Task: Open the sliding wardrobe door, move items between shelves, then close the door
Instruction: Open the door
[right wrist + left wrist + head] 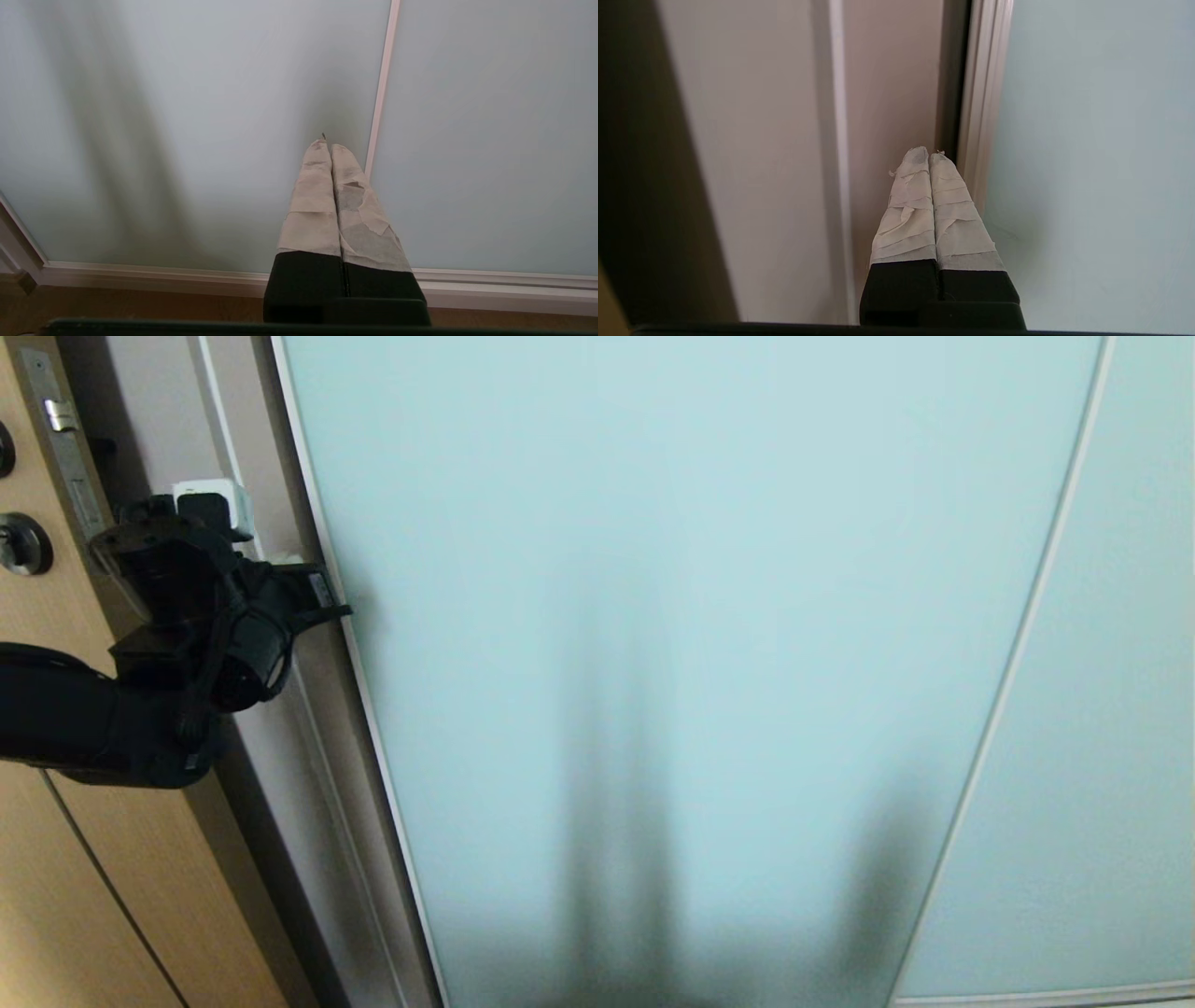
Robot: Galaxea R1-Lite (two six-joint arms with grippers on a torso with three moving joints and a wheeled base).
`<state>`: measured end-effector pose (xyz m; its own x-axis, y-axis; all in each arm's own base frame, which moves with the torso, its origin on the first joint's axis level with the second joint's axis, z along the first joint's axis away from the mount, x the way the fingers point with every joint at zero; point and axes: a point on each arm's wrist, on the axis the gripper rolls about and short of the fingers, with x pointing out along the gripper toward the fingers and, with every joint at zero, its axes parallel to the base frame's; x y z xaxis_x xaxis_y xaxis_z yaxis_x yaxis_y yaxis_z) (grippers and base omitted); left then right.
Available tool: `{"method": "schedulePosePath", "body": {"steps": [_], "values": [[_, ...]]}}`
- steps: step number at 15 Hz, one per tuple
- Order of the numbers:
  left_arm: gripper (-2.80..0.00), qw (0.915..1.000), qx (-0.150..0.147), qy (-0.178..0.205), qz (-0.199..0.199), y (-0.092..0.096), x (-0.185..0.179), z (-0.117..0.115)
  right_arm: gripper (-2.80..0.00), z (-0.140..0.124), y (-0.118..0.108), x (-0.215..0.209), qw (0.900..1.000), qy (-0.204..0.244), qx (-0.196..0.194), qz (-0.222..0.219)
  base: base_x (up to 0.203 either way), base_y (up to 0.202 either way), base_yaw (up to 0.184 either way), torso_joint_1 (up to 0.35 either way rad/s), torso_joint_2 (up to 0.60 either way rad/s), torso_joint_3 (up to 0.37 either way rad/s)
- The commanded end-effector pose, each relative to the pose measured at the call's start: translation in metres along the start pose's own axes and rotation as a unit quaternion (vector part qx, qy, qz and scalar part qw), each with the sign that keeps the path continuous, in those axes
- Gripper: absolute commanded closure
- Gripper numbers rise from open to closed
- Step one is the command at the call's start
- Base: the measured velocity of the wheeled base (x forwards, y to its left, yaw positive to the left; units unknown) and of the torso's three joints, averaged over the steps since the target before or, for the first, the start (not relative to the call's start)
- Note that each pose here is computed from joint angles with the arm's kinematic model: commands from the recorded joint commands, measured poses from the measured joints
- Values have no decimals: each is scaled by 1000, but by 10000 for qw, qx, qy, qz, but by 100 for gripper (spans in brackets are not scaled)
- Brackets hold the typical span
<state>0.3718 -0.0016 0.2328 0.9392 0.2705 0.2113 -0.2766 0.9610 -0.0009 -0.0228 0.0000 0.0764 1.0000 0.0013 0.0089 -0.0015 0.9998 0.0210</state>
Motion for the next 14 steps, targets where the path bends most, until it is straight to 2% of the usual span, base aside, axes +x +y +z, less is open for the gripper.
{"method": "schedulePosePath", "body": {"steps": [1, 10, 14], "values": [[0, 10000, 8, 36, -18, -3, 6, -8, 0, 0, 0, 0, 10000, 6, 2, 1, 0, 0, 0, 0, 0, 0], [0, 9999, 16, 19, -129, -12, 19, -18, 0, 0, 0, 0, 10000, 6, 2, 1, 0, 0, 0, 0, 0, 0], [0, 9993, -20, 40, -369, -31, 14, -19, 0, 0, 0, 0, 10000, 6, -4, 1, 0, 0, 0, 0, 0, 0]]}}
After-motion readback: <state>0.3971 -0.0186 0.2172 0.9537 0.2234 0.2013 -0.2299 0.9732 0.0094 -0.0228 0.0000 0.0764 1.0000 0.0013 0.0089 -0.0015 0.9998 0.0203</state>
